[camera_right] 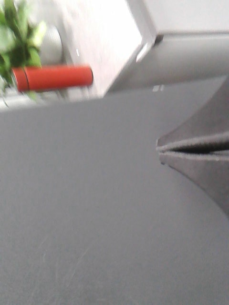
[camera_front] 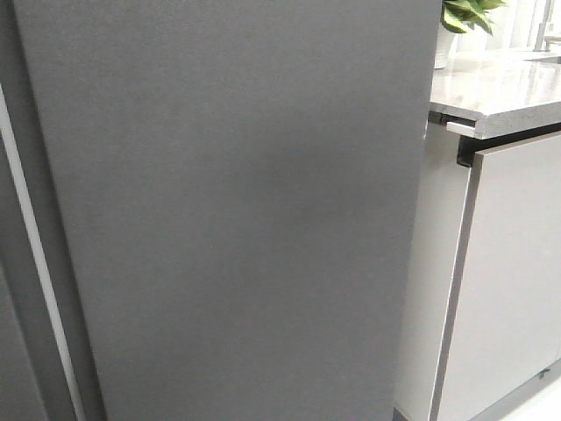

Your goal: Close fridge door

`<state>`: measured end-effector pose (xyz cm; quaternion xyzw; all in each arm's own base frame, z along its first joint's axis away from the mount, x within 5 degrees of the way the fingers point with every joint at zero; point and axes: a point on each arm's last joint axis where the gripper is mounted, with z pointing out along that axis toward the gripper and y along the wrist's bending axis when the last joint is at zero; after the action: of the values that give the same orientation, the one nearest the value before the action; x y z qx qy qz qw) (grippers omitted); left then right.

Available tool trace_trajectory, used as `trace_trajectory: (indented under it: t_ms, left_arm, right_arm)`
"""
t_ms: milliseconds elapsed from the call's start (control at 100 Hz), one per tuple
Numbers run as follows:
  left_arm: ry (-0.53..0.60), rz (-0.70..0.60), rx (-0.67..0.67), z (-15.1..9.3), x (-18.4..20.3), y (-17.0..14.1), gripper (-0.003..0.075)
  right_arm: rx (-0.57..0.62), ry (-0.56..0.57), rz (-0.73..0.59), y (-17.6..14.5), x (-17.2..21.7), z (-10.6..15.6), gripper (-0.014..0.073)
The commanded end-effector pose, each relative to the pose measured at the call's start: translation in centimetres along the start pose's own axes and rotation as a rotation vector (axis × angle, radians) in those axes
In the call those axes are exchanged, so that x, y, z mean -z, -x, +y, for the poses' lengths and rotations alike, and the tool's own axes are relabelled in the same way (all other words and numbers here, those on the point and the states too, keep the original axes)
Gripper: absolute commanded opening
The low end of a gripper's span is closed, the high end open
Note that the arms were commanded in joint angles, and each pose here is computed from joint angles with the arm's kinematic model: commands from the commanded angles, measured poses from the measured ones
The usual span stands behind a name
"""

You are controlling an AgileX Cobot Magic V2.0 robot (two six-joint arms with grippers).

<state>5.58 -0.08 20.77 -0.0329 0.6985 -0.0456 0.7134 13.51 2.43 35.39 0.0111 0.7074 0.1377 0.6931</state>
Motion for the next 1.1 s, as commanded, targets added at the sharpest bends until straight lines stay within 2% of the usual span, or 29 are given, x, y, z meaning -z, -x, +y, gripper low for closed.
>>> trace_trajectory:
  t_ms: [0, 110, 220, 330, 690, 770, 1090]
  left_arm:
    - [-0.013, -0.064, 0.008, 0.0, 0.0, -0.5, -0.002]
    - [-0.013, -0.064, 0.008, 0.0, 0.0, -0.5, -0.002]
    - [-0.013, -0.064, 0.008, 0.0, 0.0, -0.5, -0.002]
    - [-0.013, -0.064, 0.008, 0.0, 0.0, -0.5, -0.002]
    - [-0.013, -0.064, 0.008, 0.0, 0.0, -0.5, -0.002]
    - [-0.013, -0.064, 0.008, 0.0, 0.0, -0.5, -0.002]
    - [-0.013, -0.064, 0.008, 0.0, 0.0, -0.5, -0.002]
  right_arm:
    - [0.026, -0.025, -0.166, 0.2, 3.4, -0.5, -0.0071]
    - [0.036, -0.07, -0.217, -2.5, 6.2, -1.4, -0.0071]
    - [0.112, -0.102, -0.231, -5.1, 7.6, -1.9, -0.0071]
    - [0.168, -0.109, -0.219, -7.7, 8.2, -2.4, -0.0071]
    - [0.167, -0.118, -0.165, -13.8, 8.3, -3.7, -0.0071]
    - [0.165, -0.121, -0.132, -14.3, 8.3, -3.8, -0.0071]
    - [0.142, -0.119, -0.138, -14.3, 8.3, -3.8, -0.0071]
